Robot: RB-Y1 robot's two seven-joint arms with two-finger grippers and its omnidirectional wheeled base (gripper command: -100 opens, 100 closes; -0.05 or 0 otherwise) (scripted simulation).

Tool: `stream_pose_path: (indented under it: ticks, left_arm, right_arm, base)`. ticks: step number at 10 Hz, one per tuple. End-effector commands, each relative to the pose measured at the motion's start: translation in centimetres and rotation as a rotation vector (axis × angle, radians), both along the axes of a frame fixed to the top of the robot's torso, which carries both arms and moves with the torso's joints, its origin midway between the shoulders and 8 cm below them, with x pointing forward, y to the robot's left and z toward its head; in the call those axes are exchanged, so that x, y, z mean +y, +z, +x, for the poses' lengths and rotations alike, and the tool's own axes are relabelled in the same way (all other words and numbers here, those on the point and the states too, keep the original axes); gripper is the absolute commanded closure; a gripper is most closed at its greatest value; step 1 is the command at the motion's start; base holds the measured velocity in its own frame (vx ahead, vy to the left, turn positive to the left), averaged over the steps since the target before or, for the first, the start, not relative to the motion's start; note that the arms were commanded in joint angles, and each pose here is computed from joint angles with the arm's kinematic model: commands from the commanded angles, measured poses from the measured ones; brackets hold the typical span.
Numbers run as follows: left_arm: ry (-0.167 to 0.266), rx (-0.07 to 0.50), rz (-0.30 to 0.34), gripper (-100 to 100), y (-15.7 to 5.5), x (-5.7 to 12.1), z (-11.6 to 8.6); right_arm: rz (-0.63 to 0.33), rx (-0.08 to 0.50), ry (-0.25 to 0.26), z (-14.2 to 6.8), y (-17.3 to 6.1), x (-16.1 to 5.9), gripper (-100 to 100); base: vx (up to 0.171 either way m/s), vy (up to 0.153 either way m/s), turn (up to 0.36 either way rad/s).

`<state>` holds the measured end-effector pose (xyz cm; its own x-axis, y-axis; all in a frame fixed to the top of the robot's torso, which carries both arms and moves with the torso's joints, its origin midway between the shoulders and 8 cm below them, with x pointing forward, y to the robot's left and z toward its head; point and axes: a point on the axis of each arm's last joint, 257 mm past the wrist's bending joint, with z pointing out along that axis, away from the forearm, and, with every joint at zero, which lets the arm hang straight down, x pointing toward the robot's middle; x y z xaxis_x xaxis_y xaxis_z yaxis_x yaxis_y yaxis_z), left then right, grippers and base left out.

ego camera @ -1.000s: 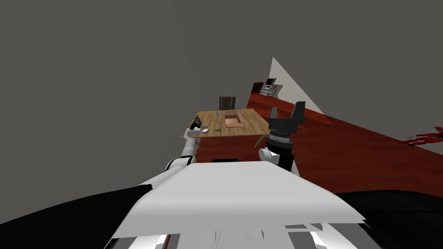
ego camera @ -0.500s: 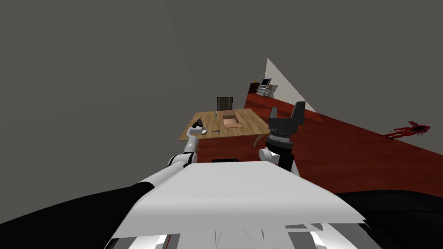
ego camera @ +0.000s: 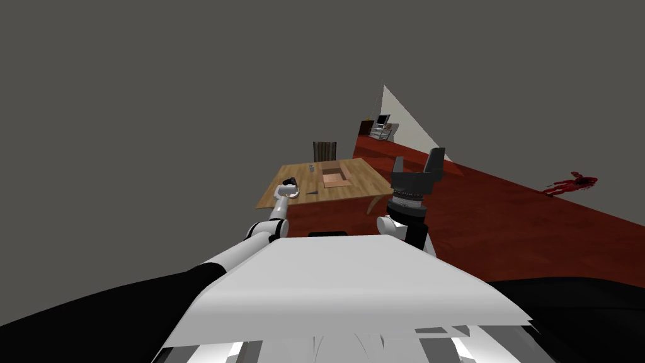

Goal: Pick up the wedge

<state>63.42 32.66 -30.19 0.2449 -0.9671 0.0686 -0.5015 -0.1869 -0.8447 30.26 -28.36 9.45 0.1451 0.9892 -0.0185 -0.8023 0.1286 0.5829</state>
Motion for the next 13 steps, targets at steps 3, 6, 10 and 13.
stream_pose_path:
  ticks: [3, 6, 10, 13]
  left_arm:
    - [0.012, 0.089, -0.022, -100, -2.5, -0.3, -0.9]
    - [0.028, 0.222, -0.056, -100, -5.7, -1.2, -2.5]
    - [0.047, 0.379, -0.087, -100, -9.6, -2.1, -5.3]
    - [0.057, 0.465, -0.101, -100, -11.4, -2.6, -7.1]
  right_arm:
    - [0.0, 0.0, 0.0, 0.0, 0.0, 0.0, 0]
    - [0.0, 0.0, 0.0, 0.0, 0.0, 0.0, 0]
    - [0.0, 0.0, 0.0, 0.0, 0.0, 0.0, 0]
    - [0.0, 0.0, 0.0, 0.0, 0.0, 0.0, 0]
  base:
    - [0.03, 0.004, -0.062]
    - [0.044, 0.002, -0.104]
    - [0.053, 0.009, -0.09]
    - [0.053, 0.01, -0.073]
